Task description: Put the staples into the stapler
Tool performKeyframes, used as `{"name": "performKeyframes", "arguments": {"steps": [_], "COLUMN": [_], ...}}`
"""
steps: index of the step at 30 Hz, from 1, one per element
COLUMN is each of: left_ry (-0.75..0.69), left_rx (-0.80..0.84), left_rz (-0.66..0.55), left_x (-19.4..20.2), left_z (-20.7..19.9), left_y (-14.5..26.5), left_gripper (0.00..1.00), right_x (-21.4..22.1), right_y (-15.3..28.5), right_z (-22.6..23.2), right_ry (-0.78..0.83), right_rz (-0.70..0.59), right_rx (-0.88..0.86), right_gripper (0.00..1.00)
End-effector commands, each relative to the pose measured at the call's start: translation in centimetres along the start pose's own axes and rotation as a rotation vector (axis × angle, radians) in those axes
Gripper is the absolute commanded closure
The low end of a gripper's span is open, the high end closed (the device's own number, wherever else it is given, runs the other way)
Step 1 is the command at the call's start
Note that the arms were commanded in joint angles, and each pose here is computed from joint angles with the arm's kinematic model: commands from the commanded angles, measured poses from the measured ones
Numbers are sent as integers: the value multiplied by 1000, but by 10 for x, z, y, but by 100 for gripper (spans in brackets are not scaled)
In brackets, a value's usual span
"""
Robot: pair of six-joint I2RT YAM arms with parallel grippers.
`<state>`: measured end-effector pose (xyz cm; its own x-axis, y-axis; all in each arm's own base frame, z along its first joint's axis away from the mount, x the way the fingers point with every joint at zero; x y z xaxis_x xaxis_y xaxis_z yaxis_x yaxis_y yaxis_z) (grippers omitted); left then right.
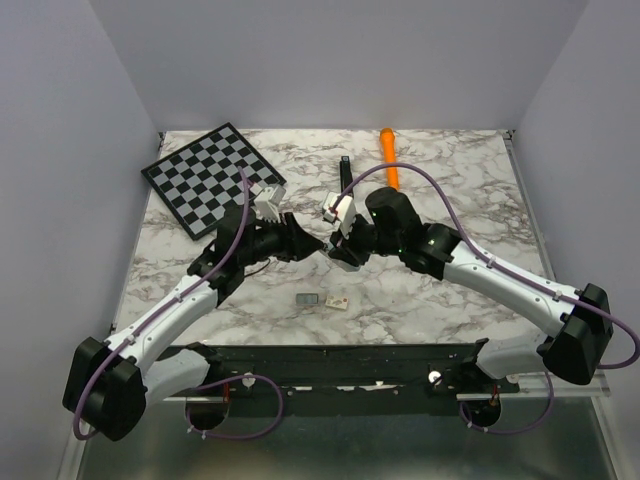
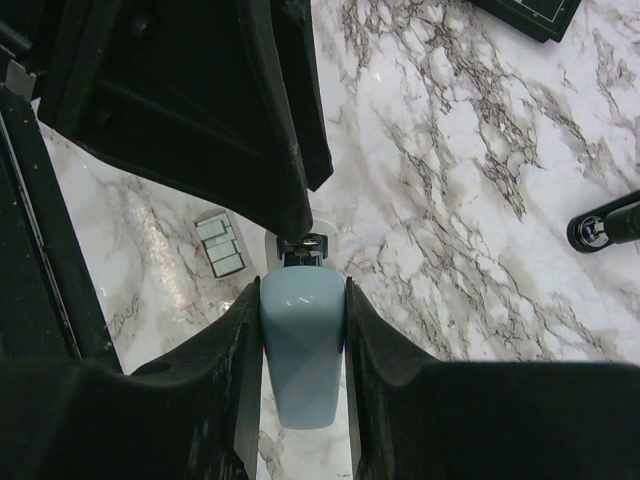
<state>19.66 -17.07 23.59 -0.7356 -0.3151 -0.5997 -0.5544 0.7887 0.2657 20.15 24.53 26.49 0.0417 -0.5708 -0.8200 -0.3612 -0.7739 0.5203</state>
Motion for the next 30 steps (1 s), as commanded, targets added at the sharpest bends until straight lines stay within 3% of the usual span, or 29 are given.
{"name": "performKeyframes", "arguments": {"steps": [1,5,25,28,29,30], "left_ry": [13,15,50,53,45,42], "left_rx": [49,47,-76,-69,-70,-80], "left_rz": [-13,-1,86,89,84,68], "left_x": [-5,-2,9,8,7,5], "left_z": [-11,-11,-4,-5,-6,-7], "left_y": [-5,-7,-14,-15,-14,-13], "left_gripper": [57,61,60,74,88,94], "right_x": [-11,-11,-17,-18,-18,-17], "right_y": [4,3,-3,-4,-4,-3], "right_z": [3,4,3,3,3,2], "right_ry": [8,3,3,2,-1,-15], "right_rz": [-82,-89,-111,-114,-113,-107], "right_rx": [1,-1,23,28,33,52], "right_gripper": [95,95,95,95,95,95]}}
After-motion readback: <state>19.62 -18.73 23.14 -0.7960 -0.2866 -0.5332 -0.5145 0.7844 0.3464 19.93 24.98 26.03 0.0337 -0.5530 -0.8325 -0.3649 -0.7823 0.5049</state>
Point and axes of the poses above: each gripper's point midway between its finger pads, its own y axis back along the fingers, its own z axis along the line the jaws close on, x = y × z, the point moved 10 cm from there along y, back along the fingers, and after that the axes turned 8 degrees about y, right-handed, at the moved point
